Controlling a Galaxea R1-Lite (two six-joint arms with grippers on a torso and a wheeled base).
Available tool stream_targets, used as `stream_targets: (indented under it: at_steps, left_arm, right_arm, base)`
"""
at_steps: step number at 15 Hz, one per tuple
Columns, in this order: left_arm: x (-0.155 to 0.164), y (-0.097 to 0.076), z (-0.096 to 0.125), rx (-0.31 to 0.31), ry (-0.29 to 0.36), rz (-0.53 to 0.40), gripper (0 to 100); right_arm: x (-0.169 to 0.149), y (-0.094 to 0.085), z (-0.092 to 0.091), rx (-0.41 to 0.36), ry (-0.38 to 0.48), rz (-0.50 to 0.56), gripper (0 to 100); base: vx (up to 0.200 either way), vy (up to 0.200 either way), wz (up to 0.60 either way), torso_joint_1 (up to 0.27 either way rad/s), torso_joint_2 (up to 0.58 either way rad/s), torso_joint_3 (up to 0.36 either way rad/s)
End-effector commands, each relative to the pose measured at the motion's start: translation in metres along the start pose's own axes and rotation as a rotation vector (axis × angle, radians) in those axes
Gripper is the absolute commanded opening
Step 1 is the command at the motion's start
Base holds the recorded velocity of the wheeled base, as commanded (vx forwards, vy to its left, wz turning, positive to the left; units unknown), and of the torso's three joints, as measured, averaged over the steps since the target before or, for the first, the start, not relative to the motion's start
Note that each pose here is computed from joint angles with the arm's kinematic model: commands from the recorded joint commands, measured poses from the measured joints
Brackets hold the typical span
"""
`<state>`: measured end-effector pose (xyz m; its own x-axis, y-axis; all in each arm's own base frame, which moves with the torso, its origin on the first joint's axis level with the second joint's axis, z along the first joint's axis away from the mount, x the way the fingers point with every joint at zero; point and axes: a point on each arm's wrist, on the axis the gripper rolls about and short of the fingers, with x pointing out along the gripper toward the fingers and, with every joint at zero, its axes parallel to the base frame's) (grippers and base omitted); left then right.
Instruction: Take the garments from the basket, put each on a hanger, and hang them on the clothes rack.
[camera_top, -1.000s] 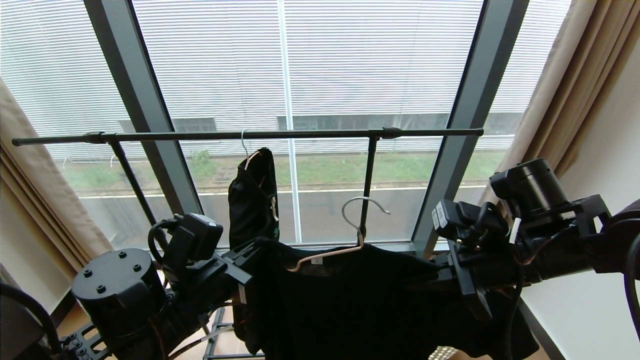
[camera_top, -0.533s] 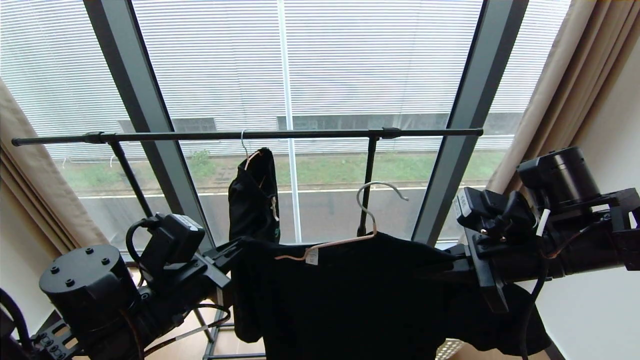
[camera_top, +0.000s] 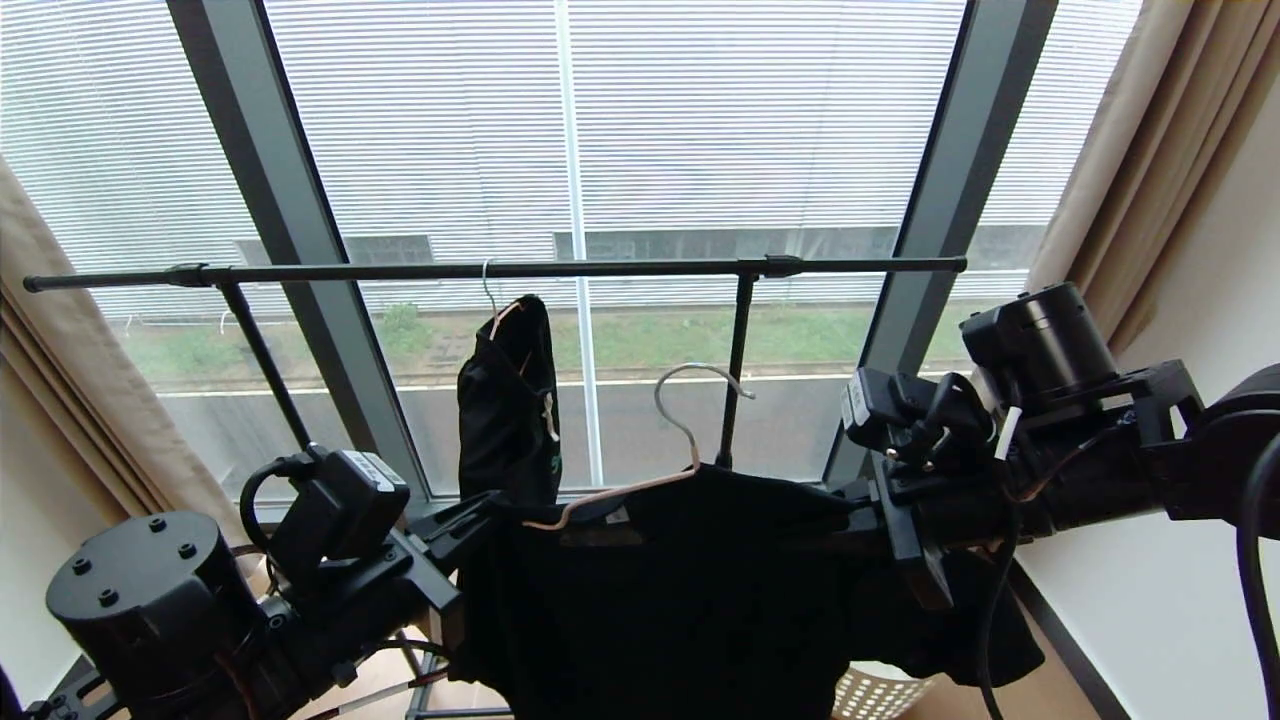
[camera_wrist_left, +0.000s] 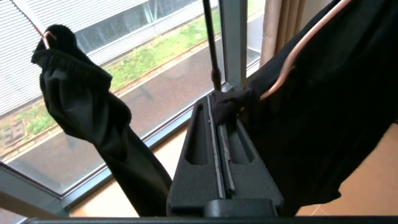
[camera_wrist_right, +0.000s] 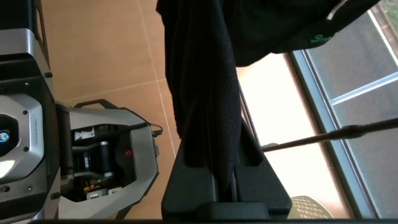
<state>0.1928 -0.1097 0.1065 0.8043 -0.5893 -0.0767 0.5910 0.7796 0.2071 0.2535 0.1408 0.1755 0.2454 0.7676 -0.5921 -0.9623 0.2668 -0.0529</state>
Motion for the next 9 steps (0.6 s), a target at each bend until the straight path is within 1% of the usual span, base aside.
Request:
stream_targets:
  at_steps: [1, 3, 4, 7, 9]
  left_arm:
    - [0.0, -0.009, 0.003, 0.003, -0.015, -0.038, 0]
    - [0.001, -0.016, 0.006, 0.004, -0.026, -0.066, 0]
    - [0.001, -0.017, 0.006, 0.003, -0.027, -0.072, 0]
    - [0.005, -0.022, 0.01, -0.001, -0.037, -0.05, 0]
    - [0.005, -0.025, 0.011, 0.0, -0.041, -0.058, 0]
  right_arm:
    - [0.022, -0.005, -0.006, 0.017, 0.029, 0.034, 0]
    - [0.032, -0.009, -0.011, 0.025, 0.02, 0.03, 0]
    - [0.036, -0.008, -0.011, 0.021, 0.017, 0.036, 0]
    - [0.051, -0.006, -0.018, 0.016, 0.01, 0.046, 0]
    - [0.056, -0.006, -0.017, 0.01, 0.0, 0.048, 0]
  base:
    - [0.0, 0.0, 0.0, 0.0, 0.0, 0.0]
    - [0.0, 0.0, 0.0, 0.0, 0.0, 0.0]
    - [0.0, 0.0, 0.0, 0.0, 0.0, 0.0]
    - [0.0, 0.0, 0.0, 0.0, 0.0, 0.0]
    - [0.0, 0.0, 0.0, 0.0, 0.0, 0.0]
